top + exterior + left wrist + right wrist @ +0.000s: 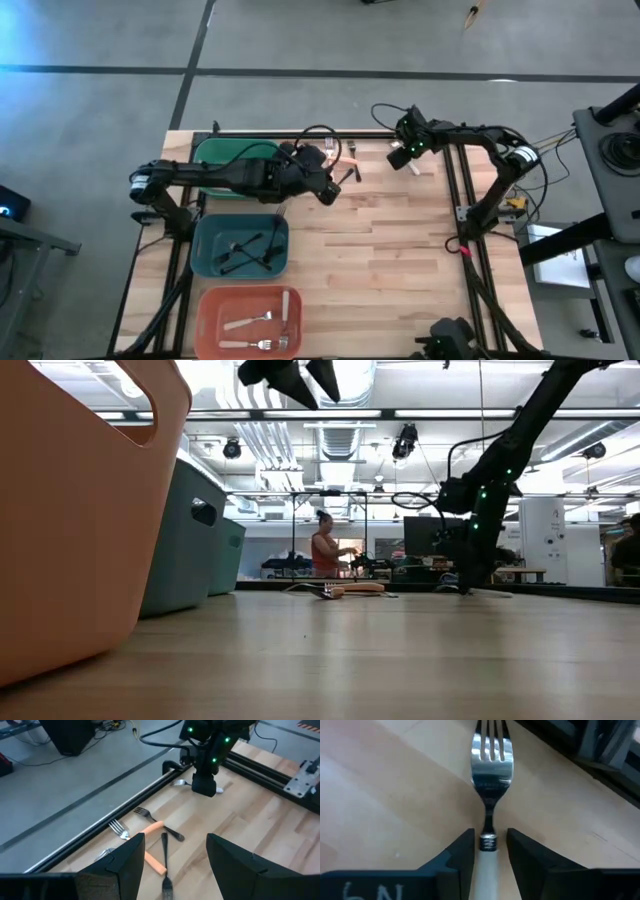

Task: Sort silverware by color (type)
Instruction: Put the white fork into the orange bin

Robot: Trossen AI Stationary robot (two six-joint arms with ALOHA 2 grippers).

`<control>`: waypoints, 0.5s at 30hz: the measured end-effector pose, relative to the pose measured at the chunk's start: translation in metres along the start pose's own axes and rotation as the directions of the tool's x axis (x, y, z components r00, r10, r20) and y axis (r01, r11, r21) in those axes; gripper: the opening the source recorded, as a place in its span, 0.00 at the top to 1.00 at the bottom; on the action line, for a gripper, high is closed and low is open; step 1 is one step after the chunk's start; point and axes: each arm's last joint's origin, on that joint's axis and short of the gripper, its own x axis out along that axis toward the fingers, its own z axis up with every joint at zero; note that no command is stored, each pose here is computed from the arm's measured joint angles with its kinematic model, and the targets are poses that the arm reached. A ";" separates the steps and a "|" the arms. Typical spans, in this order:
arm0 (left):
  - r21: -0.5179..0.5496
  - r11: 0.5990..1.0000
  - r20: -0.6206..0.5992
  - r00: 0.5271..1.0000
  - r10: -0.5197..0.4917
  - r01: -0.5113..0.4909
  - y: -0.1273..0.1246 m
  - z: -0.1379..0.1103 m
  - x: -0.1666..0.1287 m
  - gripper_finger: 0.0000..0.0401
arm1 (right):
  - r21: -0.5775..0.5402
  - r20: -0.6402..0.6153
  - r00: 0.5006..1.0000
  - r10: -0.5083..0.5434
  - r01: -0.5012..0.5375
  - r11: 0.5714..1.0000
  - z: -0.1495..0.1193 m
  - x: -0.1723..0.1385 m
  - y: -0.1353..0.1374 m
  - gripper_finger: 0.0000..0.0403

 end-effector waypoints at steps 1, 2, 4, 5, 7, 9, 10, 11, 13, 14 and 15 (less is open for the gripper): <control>-0.003 1.000 0.000 1.000 0.005 -0.005 0.001 0.001 0.001 0.51 | 0.016 0.003 1.000 0.000 0.000 1.000 0.001 0.002 0.000 0.74; -0.005 1.000 0.000 1.000 0.008 -0.008 0.002 0.001 0.002 0.51 | 0.019 0.007 1.000 -0.001 0.001 1.000 0.001 0.004 0.000 0.74; -0.009 1.000 -0.002 1.000 0.018 -0.018 0.005 0.002 0.005 0.51 | 0.019 -0.001 1.000 -0.003 0.003 1.000 0.001 0.010 0.000 0.75; -0.010 1.000 -0.006 1.000 0.024 -0.024 0.007 0.001 0.008 0.51 | 0.019 -0.004 1.000 -0.004 0.004 1.000 0.000 0.013 0.000 0.76; -0.008 0.999 -0.020 0.999 0.031 -0.031 0.009 -0.002 0.012 0.51 | 0.028 -0.016 1.000 -0.012 0.012 1.000 0.000 0.020 -0.001 0.80; -0.018 1.000 -0.047 0.999 -0.002 0.001 0.010 -0.006 0.020 0.51 | 0.029 -0.028 0.999 -0.016 0.017 0.999 -0.002 0.027 -0.001 0.87; -0.022 0.999 -0.058 0.998 -0.025 0.024 0.011 -0.008 0.024 0.51 | 0.021 -0.031 0.999 -0.015 0.016 1.000 -0.002 0.029 -0.001 0.91; -0.025 0.999 -0.061 0.997 -0.047 0.046 0.011 -0.010 0.029 0.51 | 0.022 -0.035 0.999 -0.015 0.016 1.000 -0.002 0.031 -0.001 0.93; -0.020 0.996 -0.066 0.994 -0.088 0.087 0.011 -0.017 0.040 0.51 | 0.038 -0.027 1.000 -0.008 0.009 0.999 0.000 0.032 -0.001 0.95; -0.018 0.994 -0.072 0.991 -0.112 0.111 0.011 -0.020 0.045 0.51 | 0.049 -0.025 1.000 0.010 -0.009 0.999 0.001 0.032 0.000 0.96; -0.020 0.990 -0.070 0.988 -0.140 0.138 0.011 -0.023 0.051 0.51 | 0.072 -0.021 0.999 0.042 -0.041 0.997 0.001 0.032 0.000 0.97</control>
